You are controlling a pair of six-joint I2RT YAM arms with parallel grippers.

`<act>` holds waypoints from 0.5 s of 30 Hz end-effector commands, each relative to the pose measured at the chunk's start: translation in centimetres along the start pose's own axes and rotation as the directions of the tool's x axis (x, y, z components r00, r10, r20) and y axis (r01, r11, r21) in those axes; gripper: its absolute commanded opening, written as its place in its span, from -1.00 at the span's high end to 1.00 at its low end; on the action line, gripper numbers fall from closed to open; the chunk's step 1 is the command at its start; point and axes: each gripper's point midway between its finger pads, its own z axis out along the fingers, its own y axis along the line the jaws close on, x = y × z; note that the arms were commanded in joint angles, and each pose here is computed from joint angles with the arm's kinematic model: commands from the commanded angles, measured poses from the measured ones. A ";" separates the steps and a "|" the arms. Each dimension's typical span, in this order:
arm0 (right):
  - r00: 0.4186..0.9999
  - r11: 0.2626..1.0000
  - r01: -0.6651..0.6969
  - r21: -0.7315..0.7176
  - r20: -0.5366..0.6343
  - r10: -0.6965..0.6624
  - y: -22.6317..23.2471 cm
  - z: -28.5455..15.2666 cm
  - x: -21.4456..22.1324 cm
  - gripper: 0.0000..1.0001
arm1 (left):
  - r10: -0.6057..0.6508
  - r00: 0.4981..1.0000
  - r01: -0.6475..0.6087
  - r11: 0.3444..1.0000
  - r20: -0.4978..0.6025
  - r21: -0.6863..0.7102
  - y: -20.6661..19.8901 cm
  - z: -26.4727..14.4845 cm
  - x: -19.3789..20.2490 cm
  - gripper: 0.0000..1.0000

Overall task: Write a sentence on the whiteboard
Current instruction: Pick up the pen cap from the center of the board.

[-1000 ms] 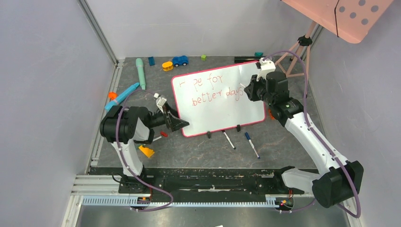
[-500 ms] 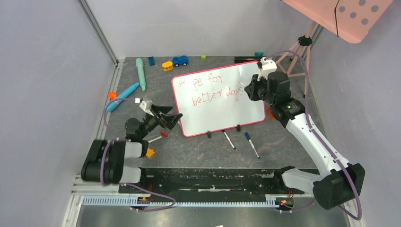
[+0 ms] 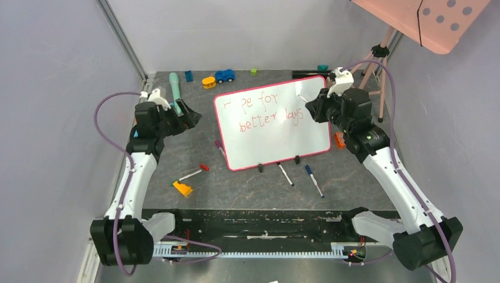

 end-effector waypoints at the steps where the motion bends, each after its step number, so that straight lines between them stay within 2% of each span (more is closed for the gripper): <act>1: 0.993 0.999 -0.021 -0.043 0.114 0.026 1.4 -2.3 -4.4 1.00 | -0.019 0.981 -0.037 0.958 -0.193 -0.283 5.7 -3.4 4.9 -0.99; 4: 0.992 0.999 -0.020 -0.051 0.124 0.026 1.8 -3.3 -5.1 1.00 | -0.144 0.971 0.054 0.909 -0.190 -0.414 8.1 -3.8 6.9 -0.99; 6: 0.992 0.999 -0.022 -0.050 0.122 0.028 1.8 -3.9 -5.2 1.00 | -0.282 0.948 0.157 0.817 -0.147 -0.556 10.2 -4.7 8.1 -0.99; 8: 0.992 0.998 -0.030 -0.050 0.119 0.036 1.9 -4.2 -5.1 1.00 | -0.400 0.904 0.266 0.799 -0.147 -0.540 10.6 -4.3 8.8 -0.99; 12: 0.995 0.996 -0.045 -0.073 0.087 0.051 2.3 -4.3 -4.5 1.00 | -0.440 0.892 0.296 0.741 -0.103 -0.602 10.9 -5.8 7.7 -0.90; 15: 0.997 0.995 -0.042 -0.090 0.065 0.048 2.7 -4.1 -4.2 1.00 | -0.566 0.810 0.366 0.690 -0.151 -0.625 9.8 -5.0 10.2 -0.77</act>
